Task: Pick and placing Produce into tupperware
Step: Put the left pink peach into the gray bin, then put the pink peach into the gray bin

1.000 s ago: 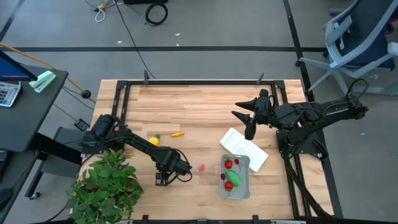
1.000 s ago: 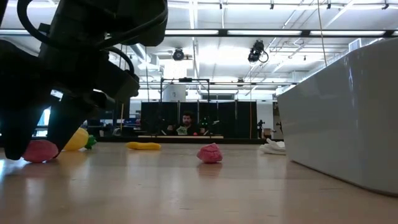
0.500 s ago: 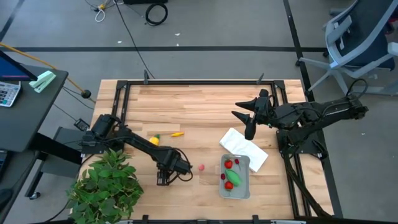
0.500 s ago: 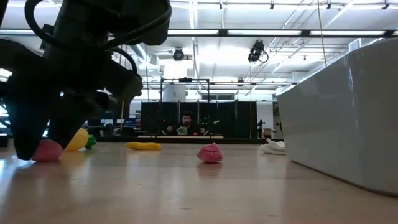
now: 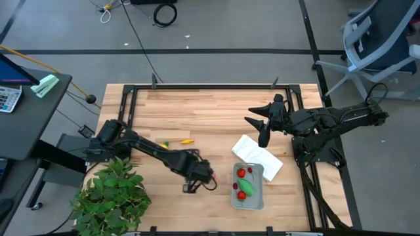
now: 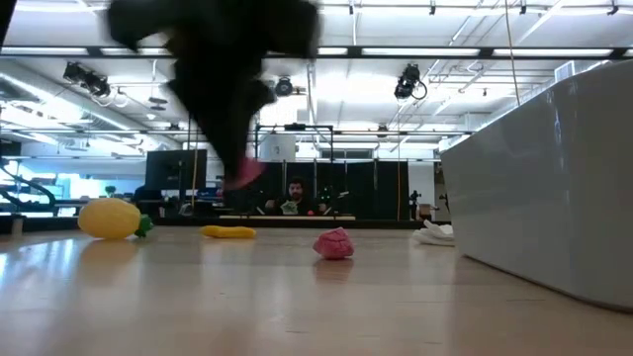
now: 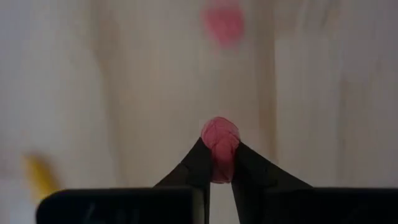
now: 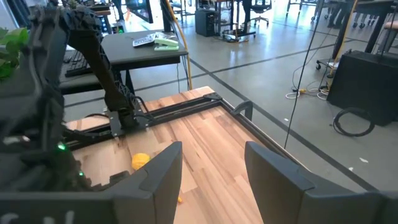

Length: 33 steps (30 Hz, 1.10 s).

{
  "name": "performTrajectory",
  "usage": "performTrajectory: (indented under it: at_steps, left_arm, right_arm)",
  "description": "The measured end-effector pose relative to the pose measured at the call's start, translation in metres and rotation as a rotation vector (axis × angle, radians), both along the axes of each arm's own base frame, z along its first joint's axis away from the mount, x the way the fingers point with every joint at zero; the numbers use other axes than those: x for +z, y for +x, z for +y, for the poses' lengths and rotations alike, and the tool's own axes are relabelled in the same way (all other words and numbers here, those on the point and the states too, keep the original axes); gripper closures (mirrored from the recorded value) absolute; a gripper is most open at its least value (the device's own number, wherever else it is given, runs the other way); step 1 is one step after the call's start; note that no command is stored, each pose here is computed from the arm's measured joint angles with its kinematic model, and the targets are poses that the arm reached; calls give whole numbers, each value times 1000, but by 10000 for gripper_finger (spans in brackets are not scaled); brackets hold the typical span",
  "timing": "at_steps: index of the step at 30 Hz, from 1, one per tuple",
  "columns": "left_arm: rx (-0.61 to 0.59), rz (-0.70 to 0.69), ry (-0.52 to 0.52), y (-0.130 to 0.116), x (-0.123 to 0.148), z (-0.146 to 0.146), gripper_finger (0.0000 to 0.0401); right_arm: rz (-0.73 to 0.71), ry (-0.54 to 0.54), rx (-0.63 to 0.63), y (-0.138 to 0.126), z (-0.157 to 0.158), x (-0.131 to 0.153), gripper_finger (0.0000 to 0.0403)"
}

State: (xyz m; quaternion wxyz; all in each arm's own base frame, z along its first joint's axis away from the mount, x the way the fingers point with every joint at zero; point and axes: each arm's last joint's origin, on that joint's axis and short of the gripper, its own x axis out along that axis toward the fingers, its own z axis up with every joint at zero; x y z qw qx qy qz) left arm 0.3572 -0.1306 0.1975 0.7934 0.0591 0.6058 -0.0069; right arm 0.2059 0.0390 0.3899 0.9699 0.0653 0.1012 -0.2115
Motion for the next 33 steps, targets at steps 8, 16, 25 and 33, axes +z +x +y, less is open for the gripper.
performTrajectory:
  at_steps: [8, 16, 25, 33]
  left_arm:
    - [-74, -521, 37, 57, 71, 12, 360]
    - [-126, -747, -271, 92, 54, 29, 360]
    - [-230, -684, -291, 112, -8, 15, 327]
    - [-271, -747, -261, 117, -6, 15, 243]
  right_arm:
    - [0, 0, 0, 0, 0, 0, 220]
    - [-1, 0, 0, 0, 0, 0, 220]
    - [0, -1, 0, 0, 0, 0, 220]
    - [1, -1, 0, 0, 0, 0, 220]
